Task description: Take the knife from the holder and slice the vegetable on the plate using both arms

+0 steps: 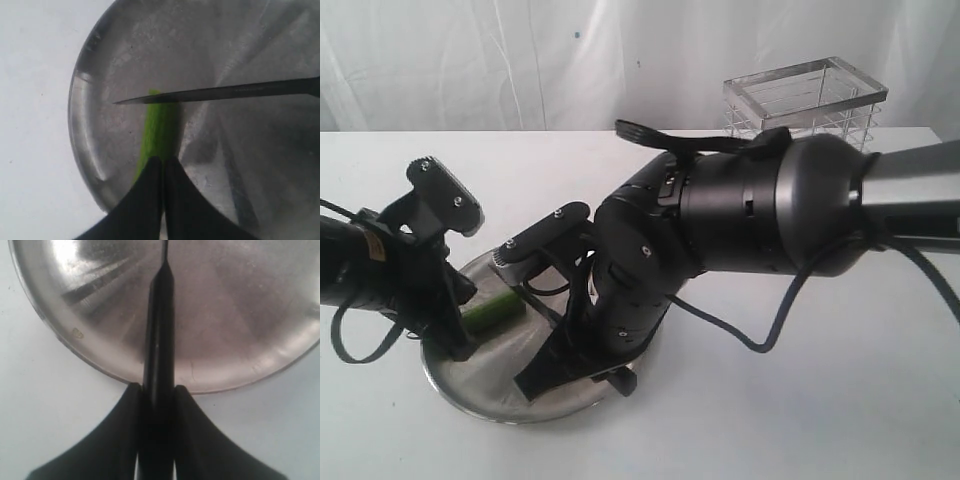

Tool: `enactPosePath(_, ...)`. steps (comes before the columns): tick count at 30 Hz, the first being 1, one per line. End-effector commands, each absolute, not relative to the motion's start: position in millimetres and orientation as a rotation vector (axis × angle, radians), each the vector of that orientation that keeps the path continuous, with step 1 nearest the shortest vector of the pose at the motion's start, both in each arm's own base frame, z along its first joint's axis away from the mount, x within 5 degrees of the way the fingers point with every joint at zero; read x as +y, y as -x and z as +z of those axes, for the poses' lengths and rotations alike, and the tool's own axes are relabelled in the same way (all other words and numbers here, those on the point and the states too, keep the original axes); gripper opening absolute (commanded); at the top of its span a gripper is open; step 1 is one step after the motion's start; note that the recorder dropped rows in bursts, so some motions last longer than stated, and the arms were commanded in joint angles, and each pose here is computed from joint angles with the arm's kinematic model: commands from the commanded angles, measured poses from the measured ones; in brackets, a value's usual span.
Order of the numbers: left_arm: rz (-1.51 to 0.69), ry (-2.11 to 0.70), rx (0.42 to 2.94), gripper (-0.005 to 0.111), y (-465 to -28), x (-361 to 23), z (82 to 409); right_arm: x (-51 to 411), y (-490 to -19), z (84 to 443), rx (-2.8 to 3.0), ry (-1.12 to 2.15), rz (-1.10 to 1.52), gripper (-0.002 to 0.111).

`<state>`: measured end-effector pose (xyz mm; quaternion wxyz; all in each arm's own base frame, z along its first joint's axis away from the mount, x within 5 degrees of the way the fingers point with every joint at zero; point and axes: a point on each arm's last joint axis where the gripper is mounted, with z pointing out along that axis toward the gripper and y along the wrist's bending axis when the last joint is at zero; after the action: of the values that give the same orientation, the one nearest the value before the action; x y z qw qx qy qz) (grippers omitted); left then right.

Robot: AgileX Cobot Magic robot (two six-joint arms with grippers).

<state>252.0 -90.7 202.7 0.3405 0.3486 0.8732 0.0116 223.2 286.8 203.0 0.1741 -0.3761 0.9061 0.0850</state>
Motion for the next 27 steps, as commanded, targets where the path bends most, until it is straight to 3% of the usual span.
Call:
enactPosePath(1, 0.033, -0.895, 2.257, 0.000, -263, -93, 189, 290, -226, 199, 2.560, 1.055, 0.250, 0.000)
enactPosePath(12, 0.047, -0.872, 2.298, 0.000, -280, -90, 152, 292, -226, 192, 2.572, 1.064, 0.241, 0.000)
enactPosePath(22, 0.031, -0.740, 2.305, 0.000, -285, -82, 155, 293, -227, 192, 2.557, 1.058, 0.253, 0.000)
enactPosePath(27, 0.008, -0.636, 2.229, 0.000, -284, -81, 179, 294, -228, 189, 2.562, 1.061, 0.249, 0.000)
